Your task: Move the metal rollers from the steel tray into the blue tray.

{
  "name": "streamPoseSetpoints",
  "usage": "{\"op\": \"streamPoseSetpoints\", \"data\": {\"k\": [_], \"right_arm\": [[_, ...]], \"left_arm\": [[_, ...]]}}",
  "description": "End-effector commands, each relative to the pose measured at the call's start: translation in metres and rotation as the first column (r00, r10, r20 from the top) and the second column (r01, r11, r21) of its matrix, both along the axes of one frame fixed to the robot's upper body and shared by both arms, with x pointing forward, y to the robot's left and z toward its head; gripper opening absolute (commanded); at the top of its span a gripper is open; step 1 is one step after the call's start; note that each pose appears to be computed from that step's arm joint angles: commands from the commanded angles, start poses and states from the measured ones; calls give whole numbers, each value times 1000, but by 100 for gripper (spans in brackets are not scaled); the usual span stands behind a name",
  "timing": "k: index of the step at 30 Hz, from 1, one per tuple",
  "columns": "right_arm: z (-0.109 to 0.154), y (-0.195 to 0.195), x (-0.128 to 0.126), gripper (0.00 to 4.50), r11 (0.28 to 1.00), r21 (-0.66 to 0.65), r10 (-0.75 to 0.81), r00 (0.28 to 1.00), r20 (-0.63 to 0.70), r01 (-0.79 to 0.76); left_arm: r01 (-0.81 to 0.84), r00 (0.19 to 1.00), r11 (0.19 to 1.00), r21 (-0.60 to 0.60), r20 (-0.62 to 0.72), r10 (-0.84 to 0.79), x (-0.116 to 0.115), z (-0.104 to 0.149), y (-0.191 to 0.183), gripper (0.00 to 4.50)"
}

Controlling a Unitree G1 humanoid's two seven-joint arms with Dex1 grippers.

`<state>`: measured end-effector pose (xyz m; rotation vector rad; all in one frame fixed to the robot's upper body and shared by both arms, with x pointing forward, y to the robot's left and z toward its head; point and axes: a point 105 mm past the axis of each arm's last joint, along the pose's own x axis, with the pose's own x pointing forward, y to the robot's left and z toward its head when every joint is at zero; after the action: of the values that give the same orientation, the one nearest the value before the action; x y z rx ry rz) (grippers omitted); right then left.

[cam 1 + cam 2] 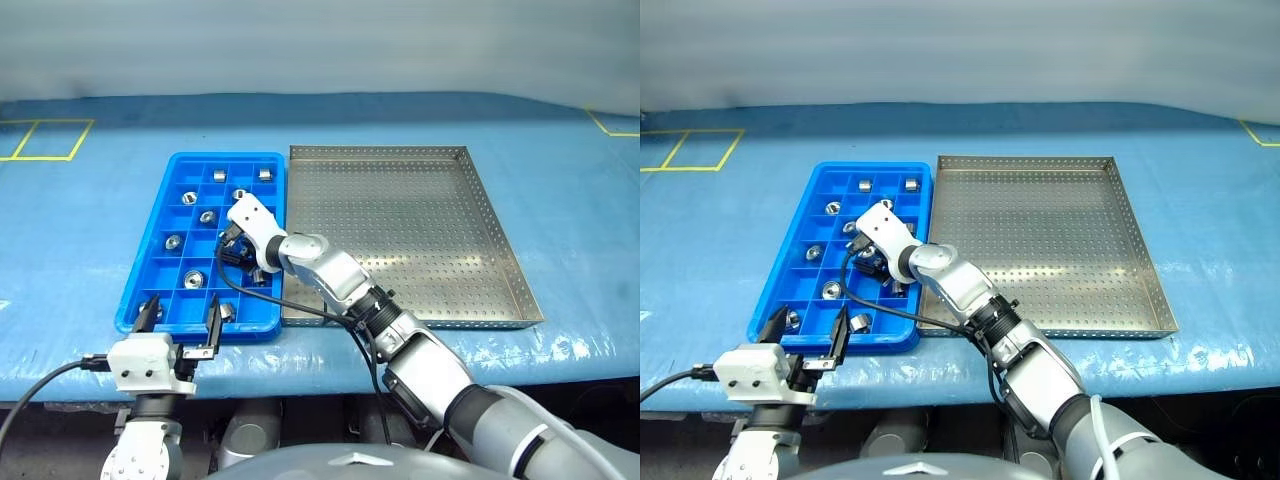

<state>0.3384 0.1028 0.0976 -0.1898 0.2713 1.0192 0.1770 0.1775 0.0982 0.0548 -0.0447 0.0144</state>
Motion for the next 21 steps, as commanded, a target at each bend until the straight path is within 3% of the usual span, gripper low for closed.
{"op": "streamPoseSetpoints", "data": {"k": [1, 8, 21], "right_arm": [[18, 18, -16, 447, 993, 116, 26, 1000, -15, -24], [50, -16, -17, 447, 973, 232, -18, 992, 126, -11], [43, -105, -26, 447, 973, 192, -162, 974, 157, 130]], "left_arm": [[34, 999, 999, 1, 22, -34, 4, 6, -1, 450], [87, 995, 994, 64, 53, -90, 23, 19, 9, 450], [111, 984, 975, 191, 116, -135, 82, 49, 13, 450]]}}
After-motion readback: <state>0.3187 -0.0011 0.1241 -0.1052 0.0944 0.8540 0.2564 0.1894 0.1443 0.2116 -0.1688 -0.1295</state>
